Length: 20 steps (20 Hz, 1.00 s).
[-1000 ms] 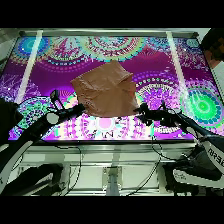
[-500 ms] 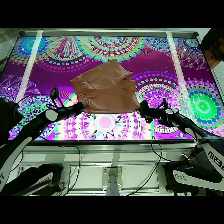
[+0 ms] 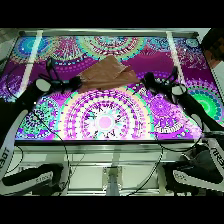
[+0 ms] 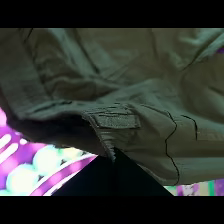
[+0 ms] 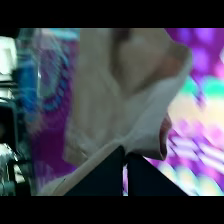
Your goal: Fold the clothes and pants, and hang the long-sleeved shirts on hangers.
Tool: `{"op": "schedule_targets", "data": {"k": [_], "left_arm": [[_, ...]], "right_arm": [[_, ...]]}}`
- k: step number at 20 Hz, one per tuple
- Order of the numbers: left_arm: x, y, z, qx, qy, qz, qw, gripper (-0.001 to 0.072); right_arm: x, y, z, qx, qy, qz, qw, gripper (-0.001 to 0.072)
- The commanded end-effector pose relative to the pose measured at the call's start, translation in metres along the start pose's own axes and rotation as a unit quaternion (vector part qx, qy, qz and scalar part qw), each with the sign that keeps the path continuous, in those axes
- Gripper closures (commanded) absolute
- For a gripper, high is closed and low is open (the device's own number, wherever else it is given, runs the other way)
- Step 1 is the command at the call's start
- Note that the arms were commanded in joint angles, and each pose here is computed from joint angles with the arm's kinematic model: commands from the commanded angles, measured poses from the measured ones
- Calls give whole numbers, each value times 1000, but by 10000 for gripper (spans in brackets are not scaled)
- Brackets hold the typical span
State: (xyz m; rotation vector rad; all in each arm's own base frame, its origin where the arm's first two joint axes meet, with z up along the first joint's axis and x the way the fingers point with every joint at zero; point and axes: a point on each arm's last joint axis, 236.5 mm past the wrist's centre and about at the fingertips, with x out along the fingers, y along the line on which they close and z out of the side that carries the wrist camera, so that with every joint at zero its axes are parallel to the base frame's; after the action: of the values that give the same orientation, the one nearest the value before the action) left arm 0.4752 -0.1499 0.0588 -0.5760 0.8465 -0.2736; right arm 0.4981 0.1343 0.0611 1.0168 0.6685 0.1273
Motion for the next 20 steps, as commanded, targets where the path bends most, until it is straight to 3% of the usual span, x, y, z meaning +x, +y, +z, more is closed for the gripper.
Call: {"op": "schedule_targets", "data": {"k": [1,6,12,15,20], "left_arm": [[-6,-65,63,-8,-45,-77,996,698],[-9,-160,110,33,-75,-164,983,698],[-28,-220,147,11,-106,-256,961,698],[-35,-224,153,15,-117,-260,958,698],[-26,-220,151,11,-113,-257,960,698]], "right_arm": [[-14,73,78,-47,-114,58,991,704],[-43,164,129,-109,-176,129,970,705],[-81,236,163,-203,-234,166,936,704],[-89,243,169,-234,-248,160,926,704],[-44,210,146,-245,-181,126,944,704]]}}
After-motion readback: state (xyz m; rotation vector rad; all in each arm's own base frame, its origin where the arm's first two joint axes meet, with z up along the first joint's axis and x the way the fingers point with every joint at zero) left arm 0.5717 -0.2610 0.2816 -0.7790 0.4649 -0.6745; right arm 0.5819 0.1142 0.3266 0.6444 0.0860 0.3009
